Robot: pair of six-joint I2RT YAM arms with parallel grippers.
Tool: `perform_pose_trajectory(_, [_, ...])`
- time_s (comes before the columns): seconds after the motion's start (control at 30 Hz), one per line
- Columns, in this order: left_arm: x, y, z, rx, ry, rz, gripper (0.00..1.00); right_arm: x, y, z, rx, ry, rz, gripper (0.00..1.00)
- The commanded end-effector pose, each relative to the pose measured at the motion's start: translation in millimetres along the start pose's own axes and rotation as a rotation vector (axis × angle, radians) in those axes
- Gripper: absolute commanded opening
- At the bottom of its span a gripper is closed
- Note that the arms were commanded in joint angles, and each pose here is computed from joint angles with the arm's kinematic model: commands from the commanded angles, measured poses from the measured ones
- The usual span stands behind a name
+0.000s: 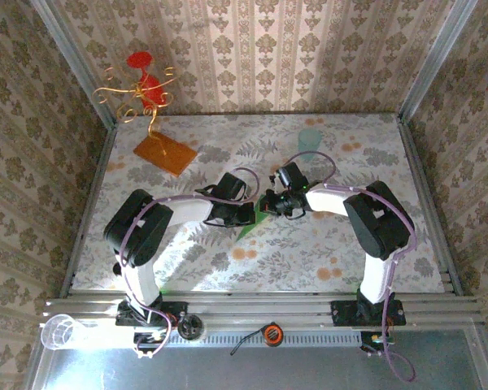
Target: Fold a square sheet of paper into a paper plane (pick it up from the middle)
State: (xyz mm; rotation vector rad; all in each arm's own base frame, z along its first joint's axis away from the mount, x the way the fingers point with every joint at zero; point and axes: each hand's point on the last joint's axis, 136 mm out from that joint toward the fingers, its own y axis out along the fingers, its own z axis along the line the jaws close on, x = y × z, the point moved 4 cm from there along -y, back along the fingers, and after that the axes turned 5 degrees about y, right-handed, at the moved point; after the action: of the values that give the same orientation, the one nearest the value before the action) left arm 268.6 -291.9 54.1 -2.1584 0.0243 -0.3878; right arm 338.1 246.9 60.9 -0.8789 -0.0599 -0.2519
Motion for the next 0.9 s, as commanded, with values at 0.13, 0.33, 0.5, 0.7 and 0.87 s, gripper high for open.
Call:
perform_pose_trajectory(0.13, [-21.7, 9.3, 23.5, 0.089, -0.034, 0.072, 0.00, -6.7, 13.3, -13.2, -0.016, 0.023, 0.018, 0.00])
perform_pose_trajectory(0.33, [-35.5, 10.4, 32.1, 0.116, -0.038, 0.118, 0.00, -0.9, 13.8, -39.9, -0.074, 0.021, -0.026, 0.00])
perform_pose_trajectory(0.5, [-52.9, 11.4, 43.9, 0.150, -0.040, 0.172, 0.00, 16.0, 2.7, -60.7, -0.080, 0.048, -0.079, 0.00])
perform_pose_trajectory(0.7, [-63.3, 10.8, 50.9, 0.159, -0.073, 0.170, 0.00, 40.0, -14.1, -81.3, -0.078, 0.113, -0.139, 0.00])
perform_pose_trajectory(0.87, [-57.5, 10.2, 42.8, 0.126, -0.063, 0.155, 0.00, 48.2, -17.4, -96.8, -0.128, 0.128, -0.143, 0.00])
